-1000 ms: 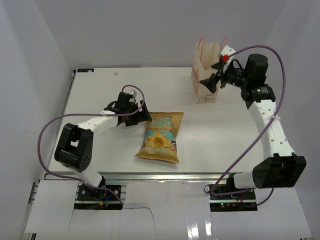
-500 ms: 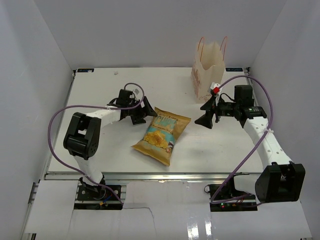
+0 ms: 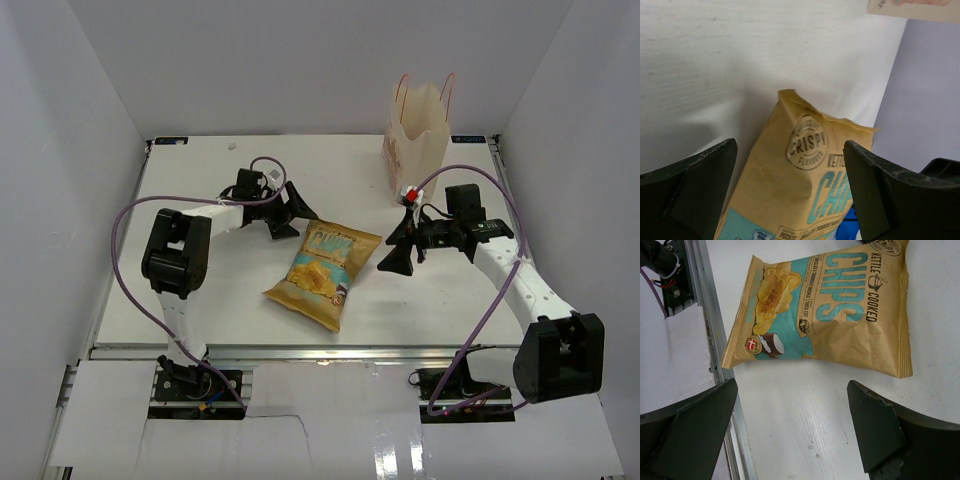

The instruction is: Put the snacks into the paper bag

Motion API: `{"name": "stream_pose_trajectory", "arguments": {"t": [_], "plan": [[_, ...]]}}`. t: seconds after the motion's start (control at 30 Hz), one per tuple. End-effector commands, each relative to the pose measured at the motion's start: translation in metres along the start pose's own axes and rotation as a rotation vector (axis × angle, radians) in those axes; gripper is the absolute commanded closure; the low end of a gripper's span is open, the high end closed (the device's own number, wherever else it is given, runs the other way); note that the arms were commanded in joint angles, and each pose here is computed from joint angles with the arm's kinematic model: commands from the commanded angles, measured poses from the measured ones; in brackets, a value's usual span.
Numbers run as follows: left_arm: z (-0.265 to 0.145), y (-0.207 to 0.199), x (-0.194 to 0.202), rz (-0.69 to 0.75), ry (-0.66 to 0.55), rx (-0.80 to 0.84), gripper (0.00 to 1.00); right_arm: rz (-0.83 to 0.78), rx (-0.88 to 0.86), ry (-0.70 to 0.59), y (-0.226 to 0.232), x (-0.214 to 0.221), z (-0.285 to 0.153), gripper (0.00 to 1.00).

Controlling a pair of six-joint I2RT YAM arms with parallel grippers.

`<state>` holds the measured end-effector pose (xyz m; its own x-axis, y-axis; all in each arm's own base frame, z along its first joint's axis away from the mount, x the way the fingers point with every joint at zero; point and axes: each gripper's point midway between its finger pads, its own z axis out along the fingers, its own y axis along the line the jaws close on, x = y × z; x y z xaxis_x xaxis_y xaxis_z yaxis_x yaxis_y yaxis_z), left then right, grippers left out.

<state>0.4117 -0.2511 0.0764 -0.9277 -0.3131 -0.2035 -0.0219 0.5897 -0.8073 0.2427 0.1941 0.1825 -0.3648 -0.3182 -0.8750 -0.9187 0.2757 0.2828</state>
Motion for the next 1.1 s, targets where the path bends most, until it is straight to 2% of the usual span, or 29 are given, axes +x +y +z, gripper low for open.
{"name": "stream_pose_trajectory", "arguments": {"t": [0.0,0.1,0.3,0.33,0.37,0.47,0.5,0.6,0.7,0.77,0.87,0.93,1.07], "plan": [[-0.001,-0.011,0.004,0.026,0.040,0.003,0.03,0.002,0.008,-0.007,-0.001,0.000,0.002,0.04],[0.009,-0.005,0.008,0.043,0.069,-0.046,0.08,0.020,0.007,-0.008,-0.001,0.003,0.003,0.04],[0.026,-0.014,0.020,0.057,0.120,-0.016,0.27,0.036,0.011,-0.003,-0.004,0.005,0.004,0.04],[0.027,-0.017,0.018,0.065,0.116,0.005,0.33,0.039,0.010,0.001,-0.003,0.006,0.005,0.04],[0.026,-0.019,0.023,0.050,0.135,0.028,0.46,0.038,0.012,0.001,-0.003,0.007,0.004,0.04],[0.024,-0.030,0.024,0.063,0.140,0.086,0.70,0.045,0.015,0.005,-0.003,0.009,0.004,0.03],[0.024,-0.032,0.025,0.062,0.143,0.096,0.84,0.052,0.019,0.006,-0.004,0.009,0.005,0.03],[0.017,-0.046,0.022,0.089,0.132,0.145,1.00,0.069,0.044,0.013,-0.008,0.009,0.004,0.03],[0.006,-0.066,0.018,0.137,0.111,0.208,1.00,0.109,0.082,0.020,-0.017,0.005,0.004,0.03],[-0.002,-0.075,0.014,0.162,0.088,0.239,1.00,0.205,0.165,0.025,-0.030,0.005,0.003,0.04],[-0.021,-0.096,0.010,0.203,0.037,0.308,1.00,0.289,0.226,-0.046,-0.041,-0.014,0.004,0.09],[-0.031,-0.107,0.011,0.222,0.020,0.339,1.00,0.351,0.201,-0.078,-0.036,-0.018,0.006,0.10],[-0.040,-0.114,0.017,0.232,0.027,0.357,1.00,0.376,0.135,-0.084,-0.034,-0.016,0.016,0.10]]}}
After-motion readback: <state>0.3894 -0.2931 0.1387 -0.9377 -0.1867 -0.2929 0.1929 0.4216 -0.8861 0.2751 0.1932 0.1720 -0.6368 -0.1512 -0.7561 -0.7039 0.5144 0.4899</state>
